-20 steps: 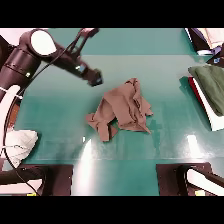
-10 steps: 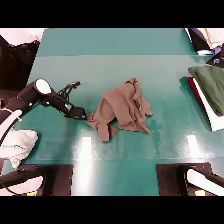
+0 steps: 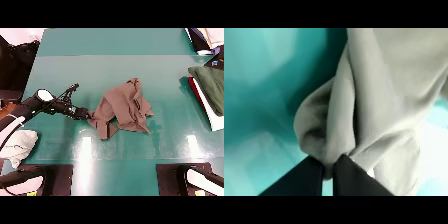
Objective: Fold the shirts.
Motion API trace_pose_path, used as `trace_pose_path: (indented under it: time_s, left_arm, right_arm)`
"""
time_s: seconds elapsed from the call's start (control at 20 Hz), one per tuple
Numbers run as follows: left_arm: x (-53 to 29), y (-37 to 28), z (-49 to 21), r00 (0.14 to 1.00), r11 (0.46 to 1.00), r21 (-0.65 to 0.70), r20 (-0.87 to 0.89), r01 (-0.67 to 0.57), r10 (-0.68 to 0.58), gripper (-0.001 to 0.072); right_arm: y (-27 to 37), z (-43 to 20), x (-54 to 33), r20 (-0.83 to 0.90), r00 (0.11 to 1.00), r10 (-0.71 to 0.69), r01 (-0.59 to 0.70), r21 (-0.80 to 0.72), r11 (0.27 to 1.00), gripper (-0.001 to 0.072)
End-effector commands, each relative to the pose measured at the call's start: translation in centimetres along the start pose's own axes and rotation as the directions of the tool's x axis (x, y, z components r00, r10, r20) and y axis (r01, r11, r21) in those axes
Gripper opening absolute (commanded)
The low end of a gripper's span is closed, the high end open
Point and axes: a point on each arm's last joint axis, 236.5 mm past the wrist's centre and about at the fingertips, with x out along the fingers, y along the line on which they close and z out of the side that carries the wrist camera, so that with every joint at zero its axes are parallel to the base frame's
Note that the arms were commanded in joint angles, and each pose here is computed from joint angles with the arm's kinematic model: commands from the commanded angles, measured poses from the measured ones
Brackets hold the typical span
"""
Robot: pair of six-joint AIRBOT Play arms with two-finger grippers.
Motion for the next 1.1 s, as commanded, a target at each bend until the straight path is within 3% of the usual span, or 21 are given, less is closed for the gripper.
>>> trace_pose_path:
  time_s: [0.0, 0.15, 0.2, 0.25, 0.3, 0.6, 1.05]
  left_arm:
    - [-0.6, -0.6, 1.2, 1.0, 1.0, 0.002, 0.029, 0.005, -0.006, 0.0034]
    - [-3.5, -0.8, 2.7, 0.996, 0.99, 0.108, 0.016, -0.089, 0.088, 0.0034]
    - [-5.0, -1.2, 3.5, 0.992, 0.98, 0.157, 0.034, -0.124, 0.12, 0.0035]
    - [-6.5, -1.9, 4.3, 0.989, 0.969, 0.197, 0.062, -0.147, 0.138, 0.0034]
    - [-7.8, -2.7, 5.1, 0.984, 0.959, 0.231, 0.095, -0.167, 0.148, 0.0035]
    - [-10.8, -5.0, 6.6, 0.975, 0.941, 0.286, 0.173, -0.183, 0.137, 0.0035]
    - [-10.7, -5.1, 6.5, 0.977, 0.947, 0.27, 0.167, -0.176, 0.133, 0.0035]
  right_arm:
    - [2.2, -1.7, 1.0, -0.067, 0.998, 0.022, -0.026, -0.058, 0.998, 0.0015]
    - [5.2, -5.1, 4.9, -0.185, 0.98, 0.067, -0.089, -0.116, 0.989, 0.0019]
    - [6.3, -7.0, 6.8, -0.24, 0.968, 0.079, -0.113, -0.132, 0.985, 0.0139]
    - [7.1, -8.7, 8.7, -0.282, 0.956, 0.086, -0.131, -0.144, 0.981, 0.0445]
    - [8.0, -10.6, 10.7, -0.318, 0.943, 0.093, -0.149, -0.157, 0.976, 0.0635]
    - [10.2, -15.3, 19.5, -0.259, 0.958, 0.126, -0.171, -0.158, 0.972, 0.0631]
    - [10.0, -15.7, 23.8, -0.148, 0.978, 0.147, -0.164, -0.113, 0.98, 0.0625]
